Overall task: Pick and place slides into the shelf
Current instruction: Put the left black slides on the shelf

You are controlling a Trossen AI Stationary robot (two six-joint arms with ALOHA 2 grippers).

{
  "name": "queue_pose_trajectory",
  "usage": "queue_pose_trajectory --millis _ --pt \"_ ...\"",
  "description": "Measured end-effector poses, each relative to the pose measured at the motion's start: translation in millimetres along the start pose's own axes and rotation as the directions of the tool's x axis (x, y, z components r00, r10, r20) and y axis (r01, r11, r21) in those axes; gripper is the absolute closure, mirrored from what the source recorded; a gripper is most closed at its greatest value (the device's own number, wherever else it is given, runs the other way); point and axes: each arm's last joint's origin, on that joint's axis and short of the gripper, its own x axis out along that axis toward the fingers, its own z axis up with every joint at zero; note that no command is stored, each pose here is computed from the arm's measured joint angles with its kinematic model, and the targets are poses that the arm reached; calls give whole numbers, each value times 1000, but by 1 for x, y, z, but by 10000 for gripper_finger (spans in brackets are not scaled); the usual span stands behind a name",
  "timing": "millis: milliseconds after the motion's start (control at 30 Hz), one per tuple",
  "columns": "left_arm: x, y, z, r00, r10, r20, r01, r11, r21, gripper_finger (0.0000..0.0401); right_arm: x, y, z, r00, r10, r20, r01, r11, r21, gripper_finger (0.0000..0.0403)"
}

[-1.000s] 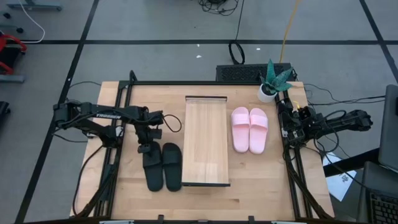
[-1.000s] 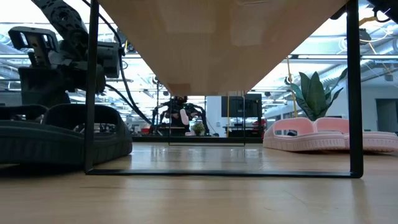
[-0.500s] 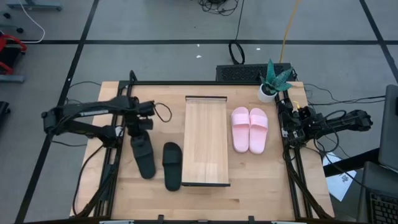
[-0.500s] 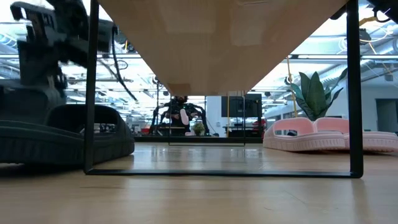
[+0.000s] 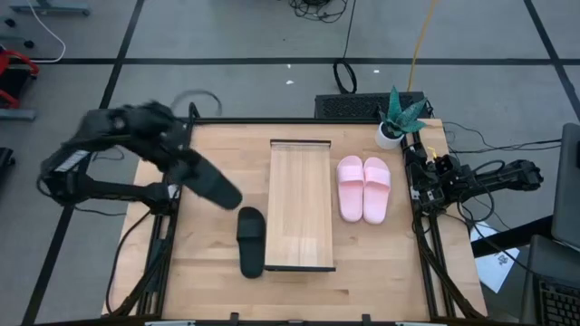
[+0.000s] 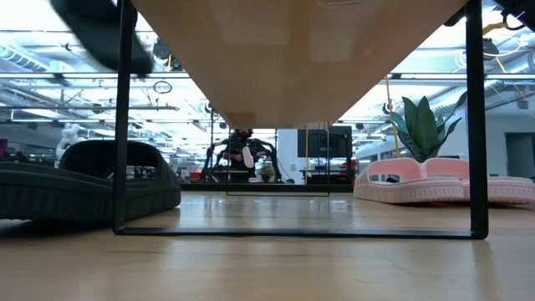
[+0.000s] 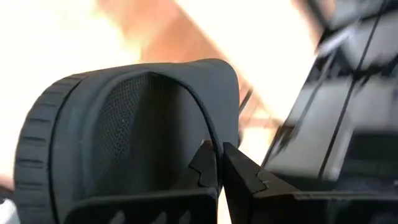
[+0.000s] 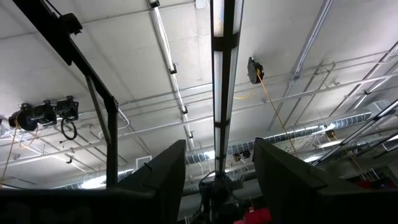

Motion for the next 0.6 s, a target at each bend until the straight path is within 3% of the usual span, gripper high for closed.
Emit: queue_pose_trajectory --millis 133,267,467,600 --pt "-37 -13 -1 973 -10 229 31 996 -90 401 0 0 0 1000 0 0 0 1000 0 225" --pt "-49 -22 2 922 -88 376 155 976 -151 401 0 0 1 1000 0 9 0 1000 2 225" --pt "-45 -43 19 866 -210 453 319 931 -179 401 0 0 9 996 5 93 -4 1000 -9 225" --pt "-20 -68 35 860 -242 449 359 913 -196 401 -2 0 17 986 -19 165 32 996 -80 225"
